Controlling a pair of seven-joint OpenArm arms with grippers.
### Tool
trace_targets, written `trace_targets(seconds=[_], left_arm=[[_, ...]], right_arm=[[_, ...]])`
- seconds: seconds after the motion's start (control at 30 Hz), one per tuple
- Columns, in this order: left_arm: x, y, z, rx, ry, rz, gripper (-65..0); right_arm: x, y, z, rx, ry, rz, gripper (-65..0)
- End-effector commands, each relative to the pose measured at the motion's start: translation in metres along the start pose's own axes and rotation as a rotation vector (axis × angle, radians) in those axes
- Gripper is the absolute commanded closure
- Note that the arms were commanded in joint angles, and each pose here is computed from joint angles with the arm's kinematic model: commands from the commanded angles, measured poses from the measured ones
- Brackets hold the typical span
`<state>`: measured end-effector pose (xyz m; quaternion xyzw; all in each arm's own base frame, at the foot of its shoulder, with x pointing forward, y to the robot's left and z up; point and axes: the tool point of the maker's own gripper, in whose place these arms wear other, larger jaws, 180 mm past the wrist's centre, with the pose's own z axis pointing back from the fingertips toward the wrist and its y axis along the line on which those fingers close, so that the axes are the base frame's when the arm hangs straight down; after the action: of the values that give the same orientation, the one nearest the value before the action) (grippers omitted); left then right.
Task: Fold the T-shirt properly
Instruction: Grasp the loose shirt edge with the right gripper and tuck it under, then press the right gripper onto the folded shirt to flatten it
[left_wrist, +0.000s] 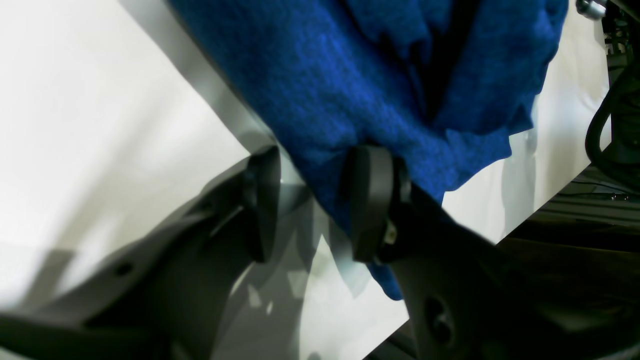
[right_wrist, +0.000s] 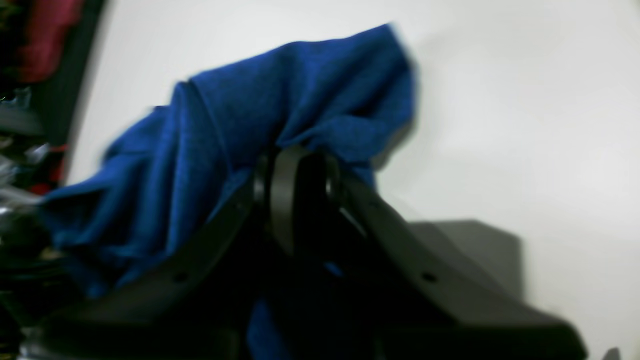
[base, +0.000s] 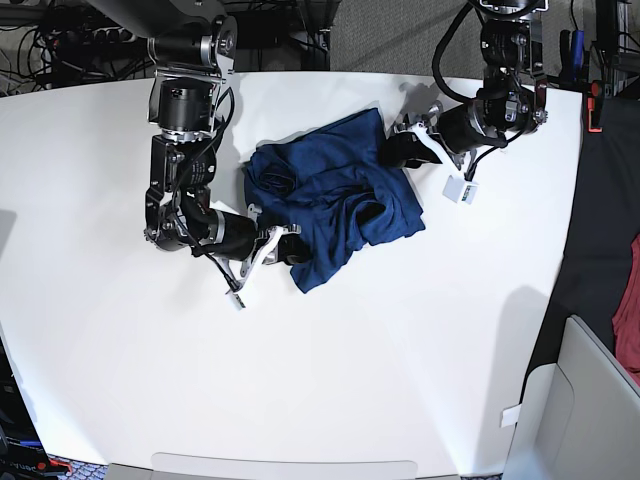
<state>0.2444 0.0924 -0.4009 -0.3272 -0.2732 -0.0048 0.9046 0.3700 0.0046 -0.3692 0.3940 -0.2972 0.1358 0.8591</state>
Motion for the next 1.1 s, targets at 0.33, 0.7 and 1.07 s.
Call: trace_targets(seconds=[0.33, 0.7, 1.07], left_arm=[[0.022, 0.021, 0.020, 0.057, -0.083, 0.018, -22.8], [0.015, 0.037, 0.032, 0.098, -0.093, 0.055, -22.8], [0.014, 0.029, 0.033, 0.089, -0.093, 0.038, -22.8]], right_arm=[[0.000, 0.119, 0.012, 0.288, 0.070, 0.317, -6.2], [-0.023, 0.134, 0.008, 0.305, 0.100, 0.354, -7.3], [0.090, 0.026, 0.065, -0.150, -0.113, 0.440, -34.9]])
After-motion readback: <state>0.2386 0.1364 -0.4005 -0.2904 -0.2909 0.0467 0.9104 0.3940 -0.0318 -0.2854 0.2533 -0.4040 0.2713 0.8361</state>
